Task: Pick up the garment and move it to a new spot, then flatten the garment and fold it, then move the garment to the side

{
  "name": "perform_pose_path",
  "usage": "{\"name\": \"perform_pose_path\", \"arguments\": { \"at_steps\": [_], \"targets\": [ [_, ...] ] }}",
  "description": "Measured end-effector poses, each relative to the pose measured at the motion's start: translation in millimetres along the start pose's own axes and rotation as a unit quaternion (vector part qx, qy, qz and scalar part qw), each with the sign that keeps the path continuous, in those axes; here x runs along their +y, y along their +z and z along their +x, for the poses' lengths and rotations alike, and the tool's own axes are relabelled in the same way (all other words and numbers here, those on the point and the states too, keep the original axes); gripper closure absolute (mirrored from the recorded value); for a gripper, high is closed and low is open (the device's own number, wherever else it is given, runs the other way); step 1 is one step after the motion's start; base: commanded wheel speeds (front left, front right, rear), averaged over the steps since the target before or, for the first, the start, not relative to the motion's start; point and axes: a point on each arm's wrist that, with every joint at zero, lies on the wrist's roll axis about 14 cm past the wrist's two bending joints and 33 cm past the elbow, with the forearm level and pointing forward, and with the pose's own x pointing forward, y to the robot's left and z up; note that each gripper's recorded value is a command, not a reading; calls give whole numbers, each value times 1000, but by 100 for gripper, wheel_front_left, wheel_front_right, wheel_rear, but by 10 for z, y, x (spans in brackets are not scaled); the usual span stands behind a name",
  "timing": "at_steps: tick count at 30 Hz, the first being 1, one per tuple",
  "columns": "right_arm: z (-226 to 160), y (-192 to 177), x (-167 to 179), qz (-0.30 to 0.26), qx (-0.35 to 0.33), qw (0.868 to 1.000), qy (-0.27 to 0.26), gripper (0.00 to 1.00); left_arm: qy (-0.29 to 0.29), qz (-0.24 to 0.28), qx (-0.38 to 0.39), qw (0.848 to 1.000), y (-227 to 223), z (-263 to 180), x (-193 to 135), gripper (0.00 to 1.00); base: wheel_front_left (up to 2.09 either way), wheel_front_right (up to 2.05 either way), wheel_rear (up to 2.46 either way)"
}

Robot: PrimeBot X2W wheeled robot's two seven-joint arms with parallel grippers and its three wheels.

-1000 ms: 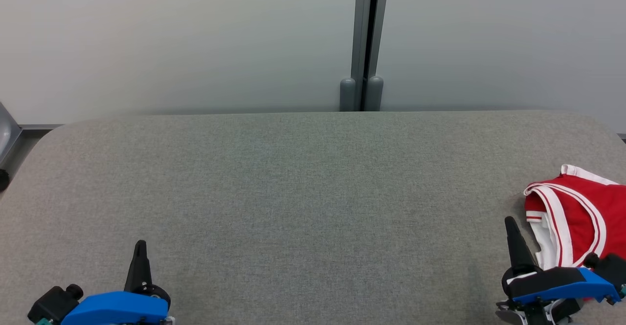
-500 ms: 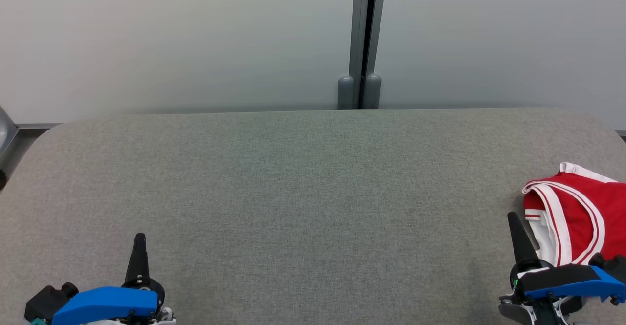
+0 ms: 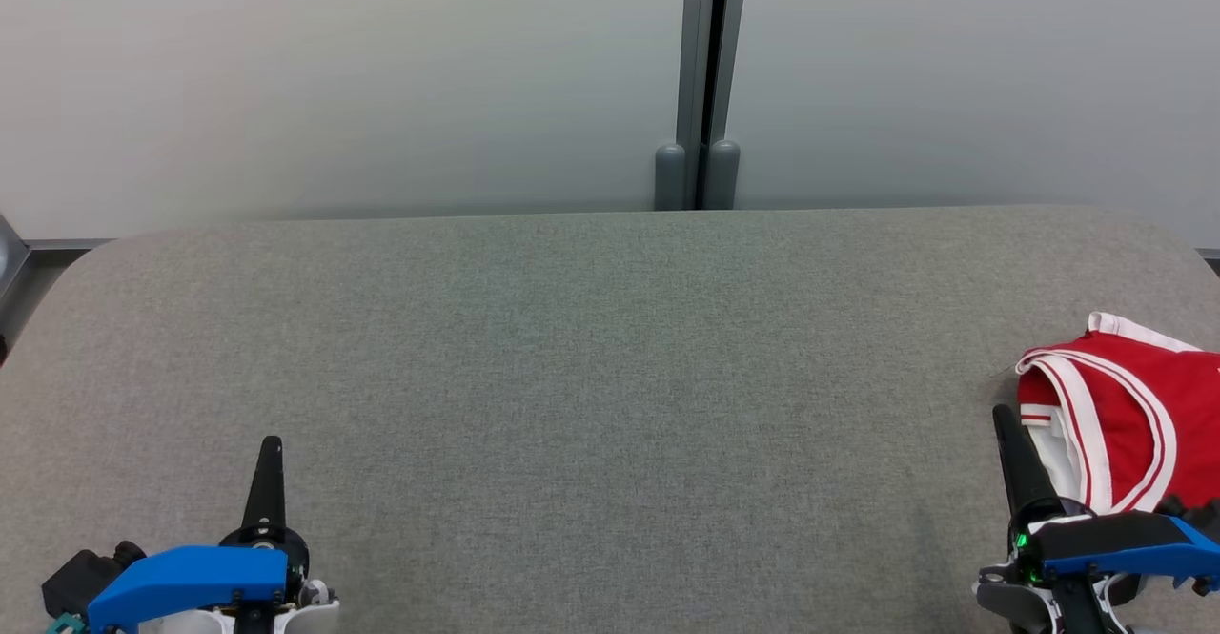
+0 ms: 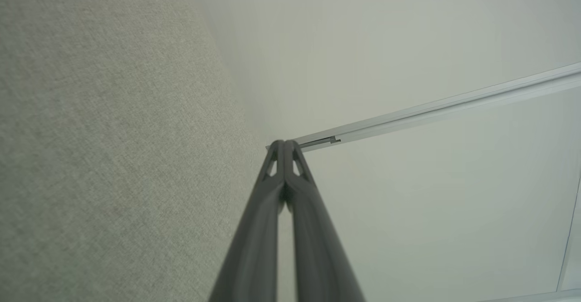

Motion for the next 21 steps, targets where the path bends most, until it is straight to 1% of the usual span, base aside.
{"name": "perform_pose_path", "arguments": {
  "at_steps": [21],
  "targets": [
    [7,49,65,84,1,996,14,100,-24,-87,3,996,29,76,-151,100,0,0,0]
  ]
}}
